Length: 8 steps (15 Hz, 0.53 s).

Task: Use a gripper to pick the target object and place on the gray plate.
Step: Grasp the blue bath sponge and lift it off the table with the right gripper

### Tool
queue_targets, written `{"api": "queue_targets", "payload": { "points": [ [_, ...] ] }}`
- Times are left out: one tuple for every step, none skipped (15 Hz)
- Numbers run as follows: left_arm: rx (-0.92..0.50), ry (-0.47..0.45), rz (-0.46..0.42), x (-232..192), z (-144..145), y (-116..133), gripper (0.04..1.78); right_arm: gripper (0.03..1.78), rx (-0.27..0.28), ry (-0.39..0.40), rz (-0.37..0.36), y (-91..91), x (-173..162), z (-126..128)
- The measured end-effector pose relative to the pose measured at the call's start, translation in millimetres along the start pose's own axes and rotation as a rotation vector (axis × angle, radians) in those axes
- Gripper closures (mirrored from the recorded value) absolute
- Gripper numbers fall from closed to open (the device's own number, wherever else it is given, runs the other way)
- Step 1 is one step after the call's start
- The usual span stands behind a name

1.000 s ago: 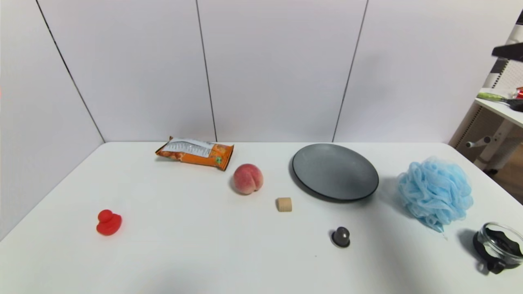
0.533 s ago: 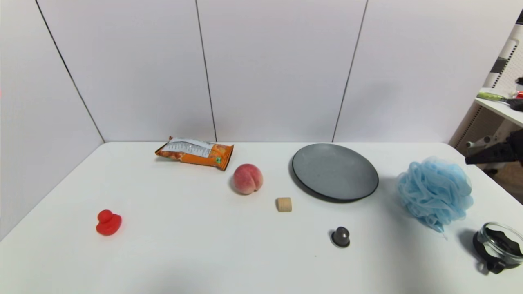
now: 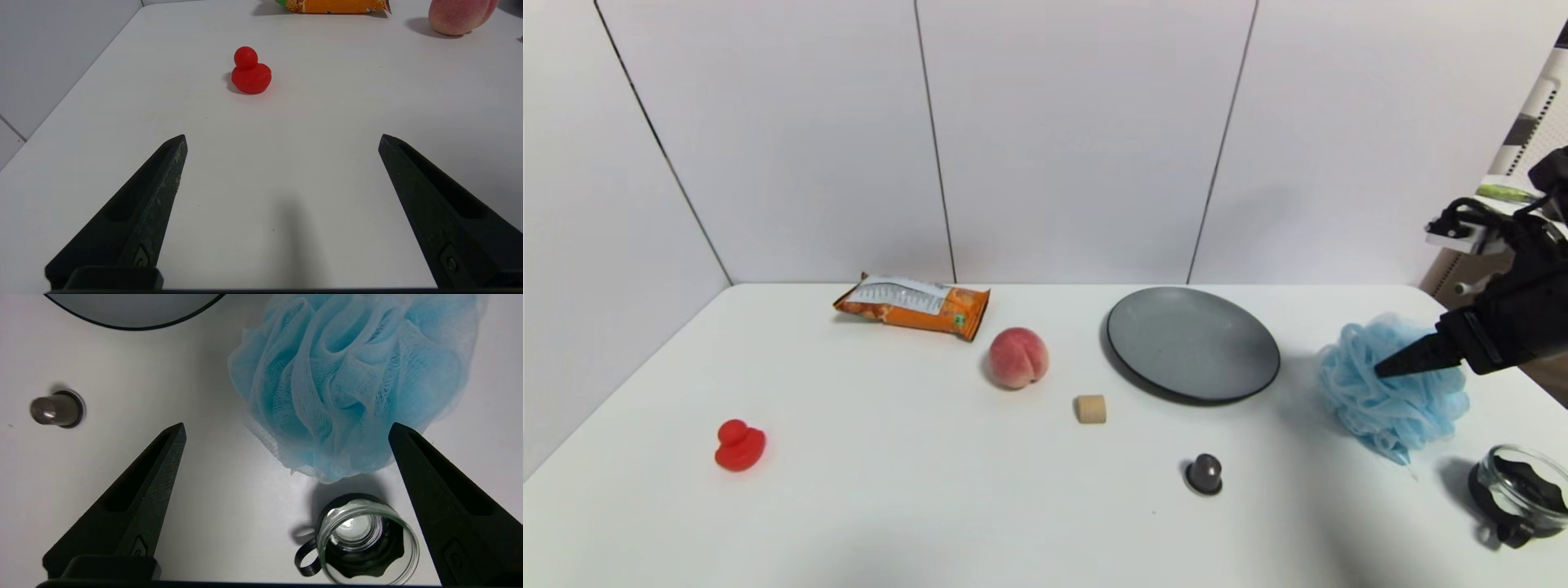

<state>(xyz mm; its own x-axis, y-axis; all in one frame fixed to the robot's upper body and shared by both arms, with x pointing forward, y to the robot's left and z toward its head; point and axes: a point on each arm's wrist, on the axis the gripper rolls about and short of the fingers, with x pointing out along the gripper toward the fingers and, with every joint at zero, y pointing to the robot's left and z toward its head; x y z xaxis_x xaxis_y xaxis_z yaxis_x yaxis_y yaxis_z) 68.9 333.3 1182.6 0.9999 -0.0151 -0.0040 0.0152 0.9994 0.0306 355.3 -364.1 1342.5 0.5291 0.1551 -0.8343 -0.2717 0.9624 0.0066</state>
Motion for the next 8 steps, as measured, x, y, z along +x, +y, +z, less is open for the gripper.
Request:
{"api": "queue_targets", "payload": {
  "points": [
    [0.0, 0.0, -0.001, 0.0, 0.0, 0.0, 0.13, 0.1, -0.004, 0.013, 0.004, -2.4, 6.0, 1.3],
    [0.0, 0.0, 0.0, 0.0, 0.0, 0.0, 0.13, 0.1, -0.004, 0.022, 0.005, -4.8, 11.2, 3.6],
    [0.0, 0.0, -0.001, 0.0, 0.0, 0.0, 0.13, 0.1, -0.002, 0.026, 0.004, -7.3, 15.7, 6.0],
    [0.0, 0.0, 0.0, 0.0, 0.0, 0.0, 0.13, 0.1, -0.002, 0.013, -0.006, -10.7, 19.7, 10.1],
    [0.0, 0.0, 0.0, 0.0, 0.0, 0.0, 0.13, 0.1, -0.003, -0.009, -0.016, -14.4, 23.7, 14.2],
    [0.0, 0.0, -0.001, 0.0, 0.0, 0.0, 0.13, 0.1, -0.006, -0.037, -0.03, -17.6, 26.8, 18.3],
    [0.0, 0.0, -0.001, 0.0, 0.0, 0.0, 0.13, 0.1, -0.01, -0.062, -0.045, -20.6, 29.0, 21.6],
    [0.0, 0.0, 0.0, 0.0, 0.0, 0.0, 0.13, 0.1, -0.013, -0.073, -0.07, -22.8, 30.8, 23.8]
  ]
}}
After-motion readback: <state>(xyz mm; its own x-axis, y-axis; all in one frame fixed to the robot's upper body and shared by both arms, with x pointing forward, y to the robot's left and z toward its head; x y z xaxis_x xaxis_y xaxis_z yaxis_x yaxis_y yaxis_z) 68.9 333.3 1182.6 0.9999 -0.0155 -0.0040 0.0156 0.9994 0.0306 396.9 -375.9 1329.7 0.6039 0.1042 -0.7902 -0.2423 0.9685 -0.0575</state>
